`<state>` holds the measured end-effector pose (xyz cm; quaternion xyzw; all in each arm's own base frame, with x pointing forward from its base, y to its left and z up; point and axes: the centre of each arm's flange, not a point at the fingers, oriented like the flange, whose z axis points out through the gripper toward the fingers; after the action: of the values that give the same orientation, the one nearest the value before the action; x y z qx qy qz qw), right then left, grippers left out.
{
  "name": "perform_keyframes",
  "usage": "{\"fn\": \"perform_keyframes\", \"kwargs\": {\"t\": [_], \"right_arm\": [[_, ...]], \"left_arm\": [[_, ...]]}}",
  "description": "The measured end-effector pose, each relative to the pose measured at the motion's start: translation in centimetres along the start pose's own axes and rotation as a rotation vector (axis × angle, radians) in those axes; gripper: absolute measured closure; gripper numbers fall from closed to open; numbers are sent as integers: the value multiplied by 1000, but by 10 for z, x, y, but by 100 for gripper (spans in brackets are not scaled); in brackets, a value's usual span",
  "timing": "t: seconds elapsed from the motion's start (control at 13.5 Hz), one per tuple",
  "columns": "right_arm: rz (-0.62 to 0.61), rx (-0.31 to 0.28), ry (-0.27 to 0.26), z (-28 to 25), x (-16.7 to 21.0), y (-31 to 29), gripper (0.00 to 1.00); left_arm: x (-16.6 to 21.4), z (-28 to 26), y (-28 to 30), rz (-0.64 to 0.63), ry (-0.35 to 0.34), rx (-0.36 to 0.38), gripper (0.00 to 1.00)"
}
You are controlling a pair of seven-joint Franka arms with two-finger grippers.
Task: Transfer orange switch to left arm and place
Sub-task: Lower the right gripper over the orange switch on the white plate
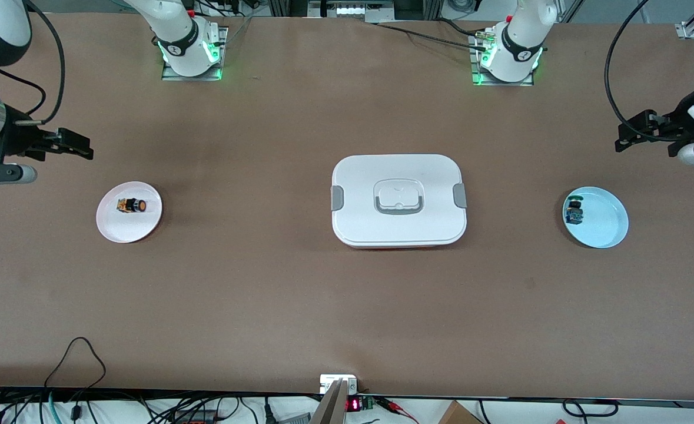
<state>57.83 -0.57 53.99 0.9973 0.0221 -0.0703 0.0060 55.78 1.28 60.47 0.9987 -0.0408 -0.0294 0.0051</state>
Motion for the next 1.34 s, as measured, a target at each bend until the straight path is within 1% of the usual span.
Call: {"fn": "perform_keyframes", "kwargs": {"t": [0.22, 0.37, 0.45, 0.67, 0.82, 1.11, 1.34], "right_arm": [[2, -8, 18, 15, 15, 1, 0], [-2, -34, 23, 25, 25, 3, 0], [-4, -47, 22, 32, 30, 3, 0], [2, -62, 16, 61, 46, 9, 0], [28, -61, 18, 90, 52, 29, 0], [77, -53, 17, 168, 47, 66, 0], [90, -45, -30, 211, 35, 75, 0]], "left_arm": [[0, 0, 0, 0, -1, 0, 0], [0, 0, 0, 0, -1, 0, 0], [0, 0, 0, 0, -1, 0, 0], [0, 1, 0, 0, -1, 0, 0], [0, 1, 0, 0, -1, 0, 0], [1, 1, 0, 0, 1, 0, 0], [1, 2, -1, -1, 0, 0, 0]]}}
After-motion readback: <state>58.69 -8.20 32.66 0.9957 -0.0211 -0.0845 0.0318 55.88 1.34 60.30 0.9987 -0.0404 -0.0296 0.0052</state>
